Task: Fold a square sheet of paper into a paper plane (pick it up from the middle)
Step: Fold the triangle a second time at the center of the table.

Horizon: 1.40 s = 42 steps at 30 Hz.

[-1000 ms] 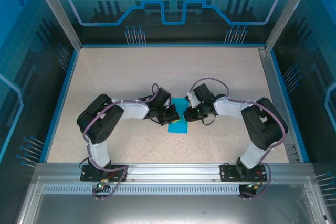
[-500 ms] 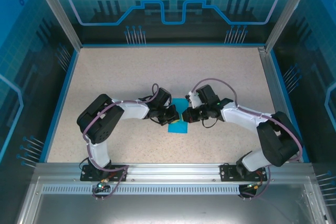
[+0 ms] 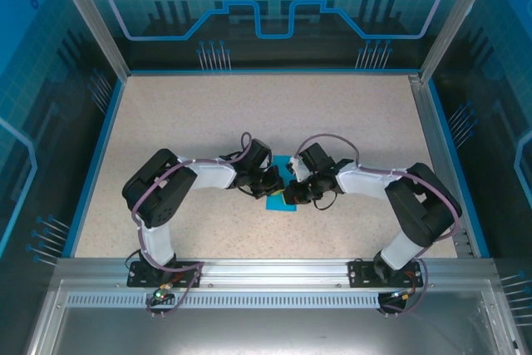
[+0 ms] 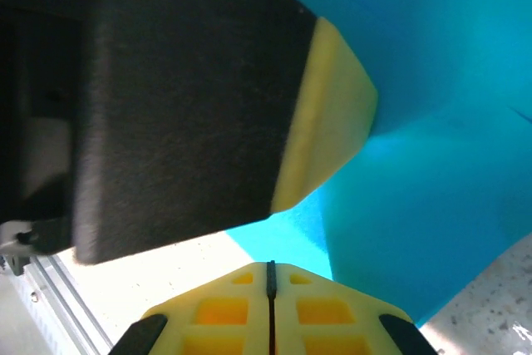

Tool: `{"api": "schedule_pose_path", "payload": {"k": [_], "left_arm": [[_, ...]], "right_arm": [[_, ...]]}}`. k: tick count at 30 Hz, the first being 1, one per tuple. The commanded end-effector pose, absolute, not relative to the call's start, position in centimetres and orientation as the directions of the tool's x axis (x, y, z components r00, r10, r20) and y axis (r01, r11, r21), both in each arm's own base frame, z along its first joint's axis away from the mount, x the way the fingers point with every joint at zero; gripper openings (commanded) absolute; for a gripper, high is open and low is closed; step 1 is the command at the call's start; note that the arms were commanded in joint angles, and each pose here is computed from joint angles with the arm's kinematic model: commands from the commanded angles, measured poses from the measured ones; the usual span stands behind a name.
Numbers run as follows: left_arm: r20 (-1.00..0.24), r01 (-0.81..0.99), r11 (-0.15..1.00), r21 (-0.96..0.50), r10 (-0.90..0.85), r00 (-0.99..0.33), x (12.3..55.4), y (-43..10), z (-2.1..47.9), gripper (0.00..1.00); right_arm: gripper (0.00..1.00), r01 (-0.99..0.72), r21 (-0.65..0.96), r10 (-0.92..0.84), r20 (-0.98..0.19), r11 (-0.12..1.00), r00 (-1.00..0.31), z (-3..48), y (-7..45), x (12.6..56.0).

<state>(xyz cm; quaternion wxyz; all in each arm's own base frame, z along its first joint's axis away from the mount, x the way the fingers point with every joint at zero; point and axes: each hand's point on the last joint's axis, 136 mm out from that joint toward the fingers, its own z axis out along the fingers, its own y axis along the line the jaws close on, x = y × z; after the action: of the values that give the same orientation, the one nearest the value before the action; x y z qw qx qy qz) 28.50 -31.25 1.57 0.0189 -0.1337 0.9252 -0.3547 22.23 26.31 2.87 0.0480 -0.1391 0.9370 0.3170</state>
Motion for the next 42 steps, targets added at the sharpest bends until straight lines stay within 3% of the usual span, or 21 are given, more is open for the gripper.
{"api": "schedule_pose_path", "payload": {"k": [1, 14, 22, 42], "left_arm": [[0.072, -0.236, 0.727, -0.644, -0.250, -0.966, 27.9, -31.3, 0.5, 0.00], [0.067, -0.236, 0.732, -0.639, -0.253, -0.965, 27.9, -31.1, 0.3, 0.00], [0.064, -0.238, 0.735, -0.635, -0.257, -0.964, 27.9, -31.0, 0.0, 0.00], [0.077, -0.253, 0.742, -0.621, -0.263, -0.962, 27.8, -30.8, -0.6, 0.00]], "right_arm": [[0.07, -0.278, 0.537, -0.232, -0.153, 0.796, -0.961, 2.1, 26.0, 22.2], [0.08, -0.252, 0.486, -0.230, -0.106, 0.837, -0.967, 0.4, 23.9, 21.3], [0.10, -0.141, 0.550, -0.157, -0.018, 0.823, -0.987, -0.1, 22.9, 20.1], [0.12, -0.065, 0.575, -0.100, 0.030, 0.816, -0.995, -0.7, 21.4, 18.7]]}}
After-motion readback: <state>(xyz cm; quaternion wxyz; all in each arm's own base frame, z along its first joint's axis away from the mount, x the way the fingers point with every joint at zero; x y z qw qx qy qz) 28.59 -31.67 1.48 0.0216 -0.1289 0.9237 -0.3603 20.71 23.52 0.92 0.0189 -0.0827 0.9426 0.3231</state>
